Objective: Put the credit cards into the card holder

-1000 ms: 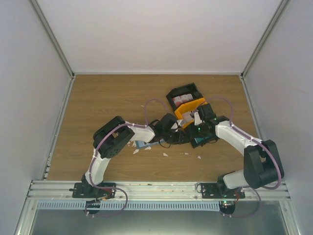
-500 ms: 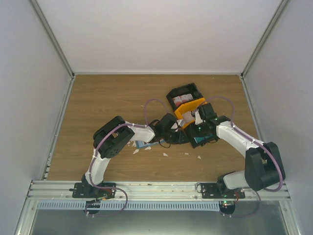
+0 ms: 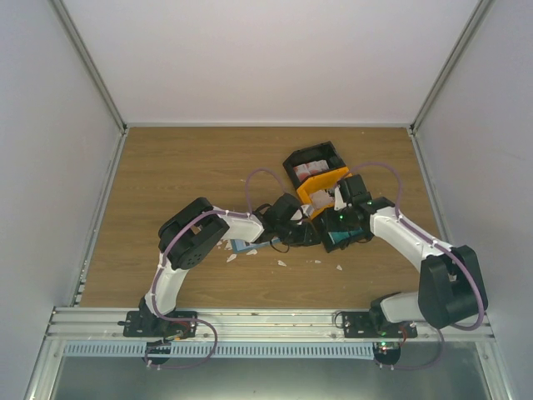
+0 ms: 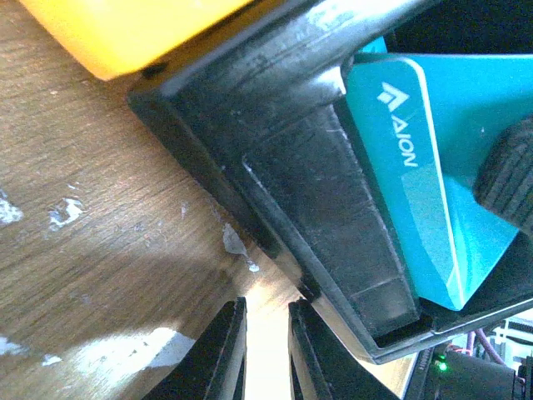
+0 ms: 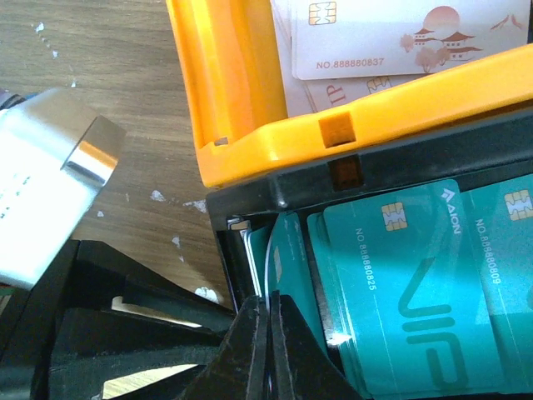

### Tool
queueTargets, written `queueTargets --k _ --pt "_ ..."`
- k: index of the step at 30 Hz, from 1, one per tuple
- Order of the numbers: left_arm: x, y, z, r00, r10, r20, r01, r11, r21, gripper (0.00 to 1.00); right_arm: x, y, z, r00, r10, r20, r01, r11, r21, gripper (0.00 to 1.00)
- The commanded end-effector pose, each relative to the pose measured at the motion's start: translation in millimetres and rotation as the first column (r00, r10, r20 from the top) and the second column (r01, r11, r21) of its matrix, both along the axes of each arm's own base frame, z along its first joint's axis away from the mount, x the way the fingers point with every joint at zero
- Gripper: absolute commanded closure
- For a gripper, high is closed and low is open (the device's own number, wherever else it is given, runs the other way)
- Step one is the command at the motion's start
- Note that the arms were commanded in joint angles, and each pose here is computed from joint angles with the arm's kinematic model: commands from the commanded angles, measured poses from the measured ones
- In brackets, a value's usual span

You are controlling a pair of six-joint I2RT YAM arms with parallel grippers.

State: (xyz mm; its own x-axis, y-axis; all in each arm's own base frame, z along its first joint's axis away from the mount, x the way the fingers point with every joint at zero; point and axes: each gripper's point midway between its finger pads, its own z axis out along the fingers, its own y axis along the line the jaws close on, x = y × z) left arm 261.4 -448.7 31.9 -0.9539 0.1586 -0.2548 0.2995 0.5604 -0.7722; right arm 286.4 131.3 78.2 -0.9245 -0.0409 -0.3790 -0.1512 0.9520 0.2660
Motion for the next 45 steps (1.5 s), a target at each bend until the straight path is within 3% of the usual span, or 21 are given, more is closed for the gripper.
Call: queueTargets --k 1,9,21,28,32,36,40,45 --pt "8 -11 20 0.997 0.0 0.073 0.004 0.999 -0.054 0.81 3 5 14 1.0 0.002 0.028 -0.003 1.0 0.016 1.0" --pt "11 -9 33 0.994 0.006 0.11 0.001 0.998 -0.064 0.8 10 -4 43 0.993 -0.005 0.115 0.007 1.0 -0.021 1.0" --pt "18 7 64 0.976 0.076 0.206 -0.063 0.996 -0.069 0.68 14 -11 83 0.976 -0.018 0.215 0.026 0.999 -0.036 0.99" --pt "22 36 98 0.937 0.163 0.31 -0.147 0.986 -0.075 0.57 19 -5 118 0.948 -0.017 0.319 0.01 1.0 0.023 1.0" --pt "20 60 119 0.908 0.2 0.369 -0.176 0.979 -0.1 0.49 15 20 132 0.932 0.047 0.359 -0.103 0.985 0.138 1.0" --pt "17 94 134 0.897 0.235 0.375 -0.191 0.97 -0.152 0.31 5 56 148 0.9 0.138 0.413 -0.277 0.914 0.298 0.99" --pt "10 124 160 0.892 0.24 0.383 -0.16 0.96 -0.23 0.26 -7 83 162 0.863 0.198 0.465 -0.416 0.801 0.431 0.99" --pt "-10 158 189 0.864 0.219 0.453 -0.103 0.958 -0.266 0.2 -28 112 185 0.805 0.252 0.537 -0.563 0.61 0.558 1.0"
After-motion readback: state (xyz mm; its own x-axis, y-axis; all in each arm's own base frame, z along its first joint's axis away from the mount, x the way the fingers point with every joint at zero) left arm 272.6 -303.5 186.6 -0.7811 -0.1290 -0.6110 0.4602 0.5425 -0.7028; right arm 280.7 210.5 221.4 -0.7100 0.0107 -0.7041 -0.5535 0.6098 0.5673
